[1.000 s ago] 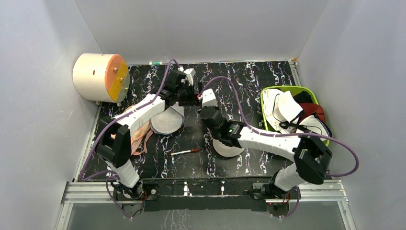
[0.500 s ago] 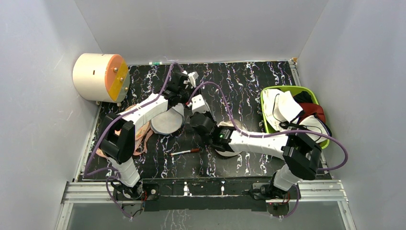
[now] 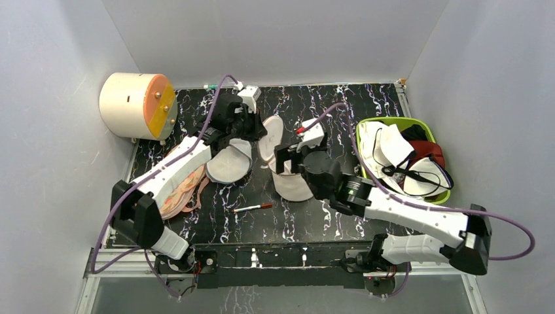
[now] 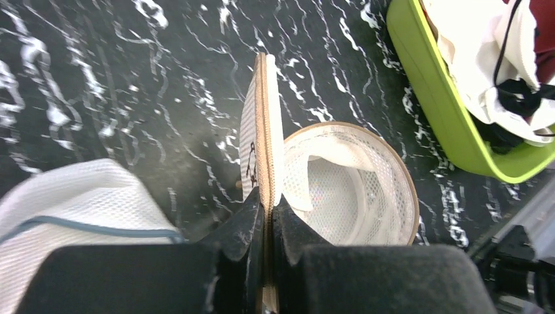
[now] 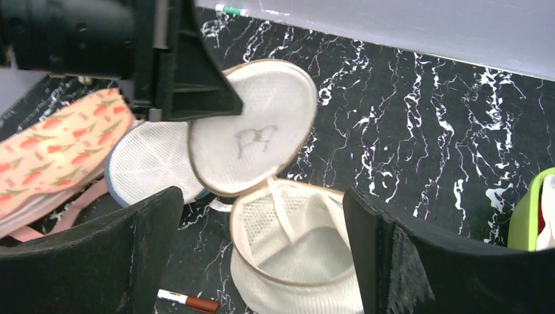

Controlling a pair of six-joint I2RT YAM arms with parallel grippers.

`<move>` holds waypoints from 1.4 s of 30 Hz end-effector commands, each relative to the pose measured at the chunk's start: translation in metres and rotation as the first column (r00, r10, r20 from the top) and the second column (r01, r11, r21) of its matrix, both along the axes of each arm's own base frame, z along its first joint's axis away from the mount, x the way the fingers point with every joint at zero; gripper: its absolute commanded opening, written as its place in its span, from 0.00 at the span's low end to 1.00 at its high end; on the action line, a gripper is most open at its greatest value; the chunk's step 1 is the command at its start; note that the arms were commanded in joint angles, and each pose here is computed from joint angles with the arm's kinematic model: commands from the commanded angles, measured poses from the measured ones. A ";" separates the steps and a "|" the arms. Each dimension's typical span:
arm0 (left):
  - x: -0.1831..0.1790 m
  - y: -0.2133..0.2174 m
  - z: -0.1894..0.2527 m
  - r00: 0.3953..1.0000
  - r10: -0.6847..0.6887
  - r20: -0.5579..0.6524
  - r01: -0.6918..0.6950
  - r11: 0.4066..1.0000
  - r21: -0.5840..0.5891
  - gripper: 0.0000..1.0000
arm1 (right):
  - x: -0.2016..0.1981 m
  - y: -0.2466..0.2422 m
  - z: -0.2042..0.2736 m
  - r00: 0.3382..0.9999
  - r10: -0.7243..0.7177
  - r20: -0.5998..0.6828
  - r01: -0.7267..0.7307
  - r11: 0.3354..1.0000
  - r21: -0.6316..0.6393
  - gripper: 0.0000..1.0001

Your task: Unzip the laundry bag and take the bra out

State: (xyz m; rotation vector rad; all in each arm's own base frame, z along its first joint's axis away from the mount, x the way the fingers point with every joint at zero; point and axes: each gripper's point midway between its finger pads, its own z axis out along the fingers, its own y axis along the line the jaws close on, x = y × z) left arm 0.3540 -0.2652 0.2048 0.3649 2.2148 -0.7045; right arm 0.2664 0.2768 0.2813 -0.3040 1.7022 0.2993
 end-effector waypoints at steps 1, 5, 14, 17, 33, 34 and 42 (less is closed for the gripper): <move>0.008 0.032 0.038 0.975 0.032 0.222 -0.053 0.994 0.091 0.00 | -0.006 -0.029 0.017 0.999 -0.042 -0.033 0.044 0.995 0.086 0.96; 0.002 0.041 0.061 0.939 0.007 0.343 -0.045 0.994 0.103 0.00 | 0.016 -0.057 -0.004 0.983 -0.087 -0.161 0.101 0.991 0.084 0.98; -0.039 0.009 0.062 0.776 -0.287 0.562 0.094 0.933 0.347 0.00 | 0.051 -0.124 -0.036 0.922 -0.169 -0.348 0.221 0.968 0.117 0.98; -0.055 -0.010 0.044 0.715 -0.410 0.567 0.128 0.873 0.470 0.00 | 0.051 -0.143 -0.026 0.921 -0.210 -0.329 0.265 0.955 0.131 0.98; -0.103 -0.060 -0.065 0.652 -0.648 0.394 0.088 0.581 0.809 0.00 | 0.002 -0.194 0.061 0.956 -0.279 -0.092 0.294 0.914 0.280 0.98; -0.105 -0.060 -0.074 0.661 -0.649 0.376 0.103 0.574 0.812 0.00 | 0.000 -0.195 0.063 0.957 -0.279 -0.083 0.291 0.913 0.286 0.98; -0.128 -0.067 -0.137 0.700 -0.679 0.222 0.219 0.500 0.838 0.01 | -0.014 -0.202 0.065 0.960 -0.277 -0.044 0.277 0.908 0.315 0.98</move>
